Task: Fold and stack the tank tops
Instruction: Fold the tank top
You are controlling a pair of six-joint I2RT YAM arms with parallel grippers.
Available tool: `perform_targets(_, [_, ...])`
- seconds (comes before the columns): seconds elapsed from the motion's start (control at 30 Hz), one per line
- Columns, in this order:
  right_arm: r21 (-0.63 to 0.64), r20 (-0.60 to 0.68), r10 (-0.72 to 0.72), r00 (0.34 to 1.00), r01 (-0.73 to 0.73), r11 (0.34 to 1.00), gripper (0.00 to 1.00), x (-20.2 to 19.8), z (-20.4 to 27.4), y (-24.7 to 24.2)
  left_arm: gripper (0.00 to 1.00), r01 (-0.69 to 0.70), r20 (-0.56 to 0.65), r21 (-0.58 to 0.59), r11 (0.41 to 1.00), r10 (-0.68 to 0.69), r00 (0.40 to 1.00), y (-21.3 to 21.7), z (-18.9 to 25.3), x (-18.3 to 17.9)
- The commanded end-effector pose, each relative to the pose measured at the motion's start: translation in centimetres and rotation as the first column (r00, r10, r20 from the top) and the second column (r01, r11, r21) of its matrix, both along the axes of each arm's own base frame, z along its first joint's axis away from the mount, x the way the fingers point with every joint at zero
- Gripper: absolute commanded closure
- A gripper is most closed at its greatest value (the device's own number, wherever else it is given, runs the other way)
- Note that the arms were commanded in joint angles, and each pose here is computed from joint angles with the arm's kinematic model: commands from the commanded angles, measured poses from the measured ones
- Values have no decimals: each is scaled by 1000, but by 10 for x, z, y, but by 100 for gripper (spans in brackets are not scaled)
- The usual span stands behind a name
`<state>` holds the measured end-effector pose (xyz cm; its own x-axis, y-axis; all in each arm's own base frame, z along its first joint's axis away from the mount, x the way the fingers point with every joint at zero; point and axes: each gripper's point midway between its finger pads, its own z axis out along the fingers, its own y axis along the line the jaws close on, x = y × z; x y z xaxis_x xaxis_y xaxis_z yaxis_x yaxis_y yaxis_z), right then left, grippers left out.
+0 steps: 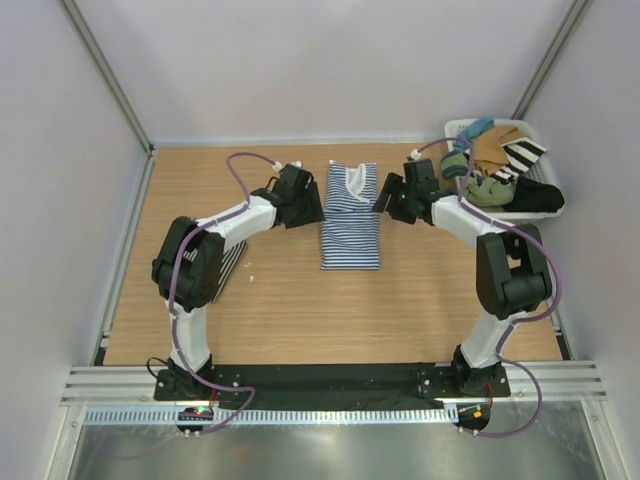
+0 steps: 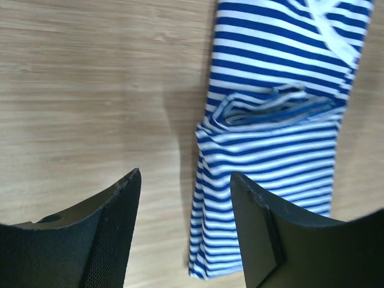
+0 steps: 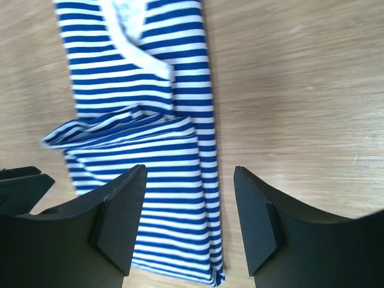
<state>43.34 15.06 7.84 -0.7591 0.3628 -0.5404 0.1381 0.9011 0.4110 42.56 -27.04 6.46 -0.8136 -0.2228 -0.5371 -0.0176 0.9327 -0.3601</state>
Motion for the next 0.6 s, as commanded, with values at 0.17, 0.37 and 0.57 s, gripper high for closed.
perform_targets(0.17, [66,125,159,979,-168,984,45,22,33,30,42,119,174,-101,988,-100,980,-22,65,13])
perform_targets(0.37, [-1,59,186,981,-186,982,43,34,7,26,42,137,167,-87,987,-121,979,-22,56,28])
perform_targets(0.57, [-19,17,195,981,-195,981,52,36,-13,25,43,169,146,-74,983,-157,977,-27,42,38])
